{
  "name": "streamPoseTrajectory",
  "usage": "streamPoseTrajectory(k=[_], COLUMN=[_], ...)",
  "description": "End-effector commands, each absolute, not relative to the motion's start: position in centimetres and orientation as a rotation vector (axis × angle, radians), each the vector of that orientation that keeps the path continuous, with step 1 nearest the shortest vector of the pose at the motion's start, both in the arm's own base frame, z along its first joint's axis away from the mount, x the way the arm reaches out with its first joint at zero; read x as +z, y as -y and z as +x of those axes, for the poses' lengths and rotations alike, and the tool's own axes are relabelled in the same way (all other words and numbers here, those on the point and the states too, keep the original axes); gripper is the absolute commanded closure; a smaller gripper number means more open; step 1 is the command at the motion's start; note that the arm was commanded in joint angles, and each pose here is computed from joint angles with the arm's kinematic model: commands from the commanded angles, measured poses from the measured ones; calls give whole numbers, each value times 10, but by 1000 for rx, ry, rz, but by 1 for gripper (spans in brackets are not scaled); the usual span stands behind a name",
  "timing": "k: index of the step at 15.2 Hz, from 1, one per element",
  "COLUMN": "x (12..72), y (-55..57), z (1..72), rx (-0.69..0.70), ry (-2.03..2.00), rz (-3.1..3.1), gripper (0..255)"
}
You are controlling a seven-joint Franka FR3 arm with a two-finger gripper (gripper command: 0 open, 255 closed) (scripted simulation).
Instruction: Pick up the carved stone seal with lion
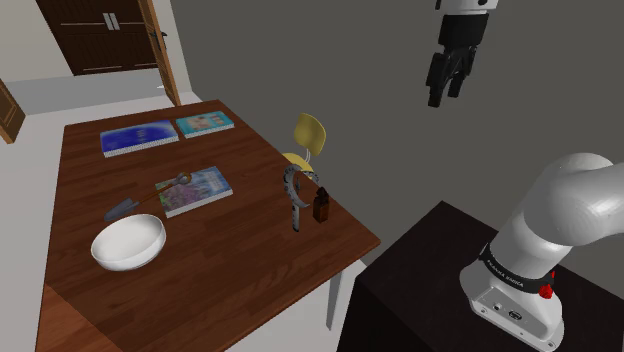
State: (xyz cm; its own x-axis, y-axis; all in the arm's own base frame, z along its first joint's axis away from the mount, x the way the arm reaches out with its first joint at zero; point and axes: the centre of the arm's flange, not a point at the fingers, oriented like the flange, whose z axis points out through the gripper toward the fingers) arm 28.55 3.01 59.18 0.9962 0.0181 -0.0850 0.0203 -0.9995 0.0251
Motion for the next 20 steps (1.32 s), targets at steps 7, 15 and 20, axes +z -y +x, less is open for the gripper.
streamPoseTrajectory(k=[7, 15, 20], x=[523, 433, 378], y=[-34, -42, -50], z=[321, 369, 401], rx=[-94, -42, -10], ry=[-95, -181, -235], rz=[3118, 3121, 3122], gripper=[0, 0, 0])
